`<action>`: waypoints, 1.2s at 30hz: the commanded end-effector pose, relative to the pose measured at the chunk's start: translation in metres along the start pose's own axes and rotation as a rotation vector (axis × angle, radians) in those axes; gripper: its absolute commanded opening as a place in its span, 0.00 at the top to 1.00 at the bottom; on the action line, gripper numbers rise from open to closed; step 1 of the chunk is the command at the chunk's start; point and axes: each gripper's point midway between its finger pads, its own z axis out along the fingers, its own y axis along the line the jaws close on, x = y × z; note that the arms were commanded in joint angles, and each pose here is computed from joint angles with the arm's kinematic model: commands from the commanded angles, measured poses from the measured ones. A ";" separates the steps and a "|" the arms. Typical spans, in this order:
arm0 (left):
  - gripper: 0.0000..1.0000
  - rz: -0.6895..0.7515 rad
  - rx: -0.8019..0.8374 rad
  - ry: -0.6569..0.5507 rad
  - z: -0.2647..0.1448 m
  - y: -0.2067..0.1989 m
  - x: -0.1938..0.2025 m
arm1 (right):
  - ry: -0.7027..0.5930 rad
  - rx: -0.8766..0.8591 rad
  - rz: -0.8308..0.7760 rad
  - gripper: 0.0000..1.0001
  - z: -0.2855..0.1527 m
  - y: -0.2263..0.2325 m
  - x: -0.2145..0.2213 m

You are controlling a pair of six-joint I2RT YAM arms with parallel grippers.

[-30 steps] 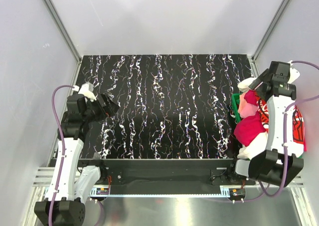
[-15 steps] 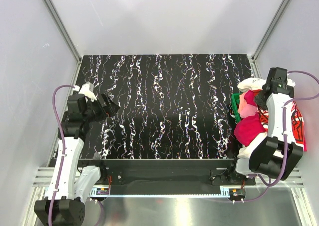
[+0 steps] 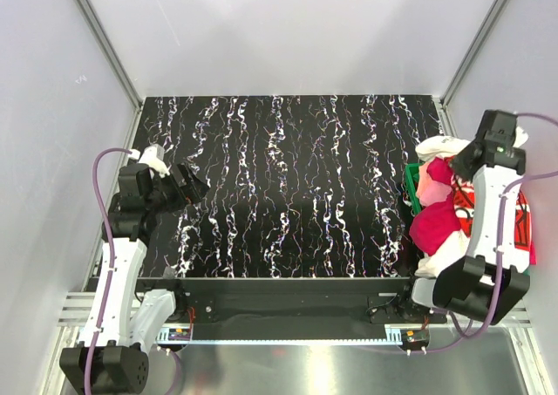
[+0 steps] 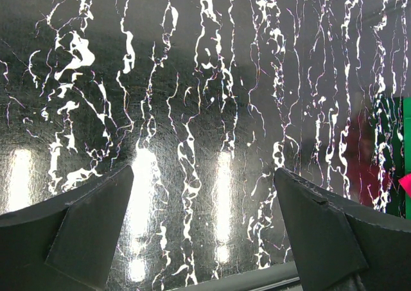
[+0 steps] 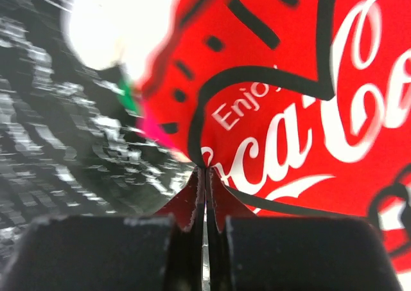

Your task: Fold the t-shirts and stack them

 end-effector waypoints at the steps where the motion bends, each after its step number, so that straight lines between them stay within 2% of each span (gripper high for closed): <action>1: 0.01 0.026 0.018 -0.043 -0.003 -0.004 -0.008 | -0.197 -0.242 0.040 1.00 -0.079 0.049 -0.061; 3: 0.01 0.023 0.019 -0.045 -0.002 -0.004 -0.008 | -0.172 -0.300 -0.025 1.00 -0.095 0.078 -0.055; 4: 0.01 0.024 0.022 -0.045 -0.002 -0.004 -0.008 | -0.202 -0.358 -0.048 1.00 -0.116 0.098 -0.064; 8: 0.01 0.025 0.019 -0.041 -0.001 -0.003 -0.008 | -0.078 -0.739 -0.310 1.00 -0.172 0.216 -0.013; 9: 0.01 0.024 0.014 -0.040 -0.001 -0.002 -0.008 | -0.022 -0.886 -0.419 1.00 -0.206 0.247 0.021; 10: 0.01 0.022 0.009 -0.040 -0.001 -0.002 -0.008 | -0.056 -1.009 -0.478 1.00 -0.247 0.266 0.024; 11: 0.01 0.024 0.000 -0.044 -0.001 0.000 -0.009 | -0.038 -1.077 -0.561 1.00 -0.255 0.285 0.040; 12: 0.01 0.023 -0.005 -0.044 -0.001 0.001 -0.009 | -0.002 -1.203 -0.624 1.00 -0.287 0.295 0.064; 14: 0.01 0.022 -0.016 -0.050 -0.002 0.002 -0.010 | -0.008 -1.267 -0.615 1.00 -0.300 0.304 0.064; 17: 0.01 0.018 -0.030 -0.048 -0.002 0.005 -0.009 | -0.004 -1.189 -0.616 1.00 -0.270 0.303 0.074; 19: 0.01 0.015 -0.046 -0.052 -0.002 0.007 -0.010 | 0.017 -0.969 -0.590 1.00 -0.216 0.288 0.082; 20: 0.01 0.015 -0.048 -0.053 -0.002 0.007 -0.010 | 0.006 -0.838 -0.550 0.95 -0.189 0.277 0.078; 21: 0.01 0.014 -0.055 -0.052 -0.002 0.009 -0.009 | -0.052 -0.630 -0.483 0.90 -0.152 0.256 0.060; 22: 0.01 0.012 -0.060 -0.051 -0.001 0.010 -0.010 | 0.016 -0.442 -0.374 0.87 -0.102 0.219 0.053; 24: 0.01 0.009 -0.063 -0.039 0.001 0.011 -0.008 | 0.174 -0.297 -0.279 0.85 -0.045 0.171 0.074; 25: 0.01 0.006 -0.064 -0.033 0.002 0.011 -0.007 | 0.183 -0.290 -0.190 0.79 -0.027 0.155 0.062; 26: 0.01 0.007 -0.066 -0.032 0.002 0.011 -0.007 | 0.232 -0.299 -0.156 0.59 -0.020 0.148 0.073; 27: 0.01 0.010 -0.066 -0.029 0.002 0.010 -0.006 | 0.278 -0.254 -0.158 0.05 -0.006 0.131 0.095; 28: 0.01 0.010 -0.070 -0.030 0.003 0.010 -0.006 | 0.258 -0.276 -0.145 0.00 -0.007 0.130 0.095; 30: 0.01 0.024 -0.066 -0.009 0.007 0.005 -0.001 | 0.331 -0.334 -0.145 0.00 -0.005 0.129 0.124; 31: 0.01 0.027 -0.067 0.005 0.009 0.003 0.002 | 0.309 -0.407 -0.141 0.00 -0.012 0.142 0.125; 35: 0.01 0.088 -0.138 0.045 0.024 -0.005 0.009 | 0.297 -0.493 -0.366 0.00 -0.043 0.184 0.172; 36: 0.01 0.119 -0.125 0.092 0.032 -0.015 0.020 | 0.305 -0.565 -0.456 0.00 -0.067 0.206 0.195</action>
